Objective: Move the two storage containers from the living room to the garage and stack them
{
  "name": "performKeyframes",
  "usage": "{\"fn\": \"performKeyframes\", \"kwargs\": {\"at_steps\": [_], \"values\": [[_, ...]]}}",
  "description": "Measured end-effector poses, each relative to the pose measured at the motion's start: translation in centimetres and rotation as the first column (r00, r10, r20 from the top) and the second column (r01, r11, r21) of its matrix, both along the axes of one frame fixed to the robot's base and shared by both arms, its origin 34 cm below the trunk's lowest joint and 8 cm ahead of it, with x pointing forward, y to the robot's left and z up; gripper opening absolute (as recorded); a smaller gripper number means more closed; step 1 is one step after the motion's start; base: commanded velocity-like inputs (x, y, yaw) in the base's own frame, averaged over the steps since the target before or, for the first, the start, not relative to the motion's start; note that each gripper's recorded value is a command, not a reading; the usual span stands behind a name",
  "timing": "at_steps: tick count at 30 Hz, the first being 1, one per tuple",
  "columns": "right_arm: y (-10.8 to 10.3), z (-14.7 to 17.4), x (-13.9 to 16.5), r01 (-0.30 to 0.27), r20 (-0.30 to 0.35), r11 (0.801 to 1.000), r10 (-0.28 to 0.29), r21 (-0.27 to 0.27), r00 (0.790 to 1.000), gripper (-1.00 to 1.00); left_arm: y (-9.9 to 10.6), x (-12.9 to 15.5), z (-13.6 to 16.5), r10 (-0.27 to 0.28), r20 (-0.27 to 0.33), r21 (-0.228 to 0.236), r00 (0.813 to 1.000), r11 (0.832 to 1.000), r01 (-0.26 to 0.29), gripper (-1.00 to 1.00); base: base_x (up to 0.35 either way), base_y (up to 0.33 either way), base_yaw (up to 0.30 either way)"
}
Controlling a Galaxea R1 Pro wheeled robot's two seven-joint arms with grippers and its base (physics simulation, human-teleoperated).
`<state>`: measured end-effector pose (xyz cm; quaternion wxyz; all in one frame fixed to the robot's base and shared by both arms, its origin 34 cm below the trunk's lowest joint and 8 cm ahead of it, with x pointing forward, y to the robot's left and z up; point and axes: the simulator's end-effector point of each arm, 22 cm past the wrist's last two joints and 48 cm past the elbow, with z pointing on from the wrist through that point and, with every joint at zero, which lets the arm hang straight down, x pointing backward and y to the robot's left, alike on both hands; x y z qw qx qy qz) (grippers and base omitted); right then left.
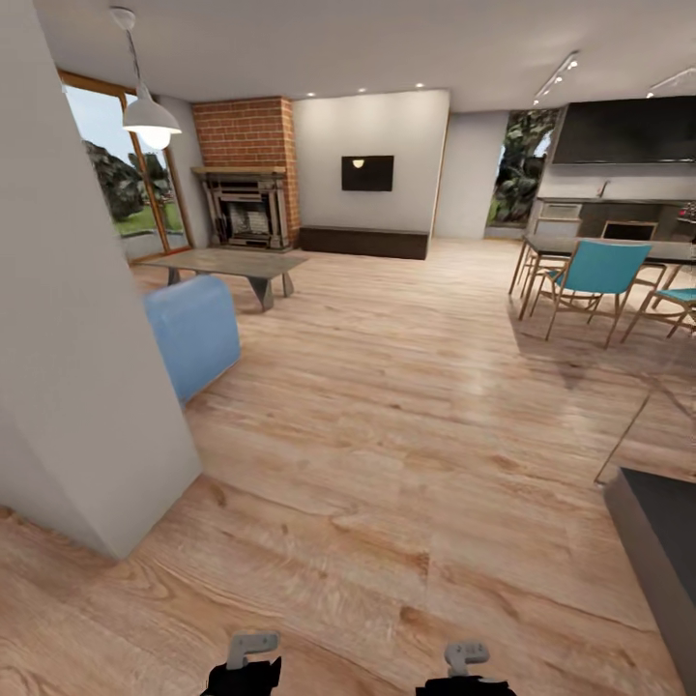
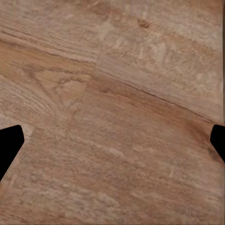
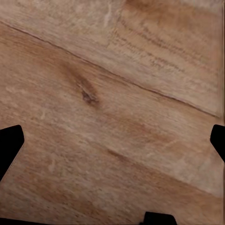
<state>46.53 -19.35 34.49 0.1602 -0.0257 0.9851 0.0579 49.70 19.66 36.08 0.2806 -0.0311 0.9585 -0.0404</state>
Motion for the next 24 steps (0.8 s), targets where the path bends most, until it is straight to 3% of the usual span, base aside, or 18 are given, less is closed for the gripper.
{"fn": "performKeyframes", "kwargs": {"at_steps": [9,24], "values": [[0.1,-0.11,-0.09,-0.002,-0.002,1.0,0.002,0.001,1.0,1.0,-0.03,-0.13,-0.14,-0.001,-0.004,0.001,1.0,1.0,0.001,1.0,0.343,0.0,-0.19],[0.02,-0.14,-0.1,-0.004,-0.001,1.0,0.004,0.0,1.0,1.0,-0.11,-0.21,-0.19,-0.003,-0.006,0.0,1.0,1.0,0.003,1.0,0.343,0.0,-0.017]]}}
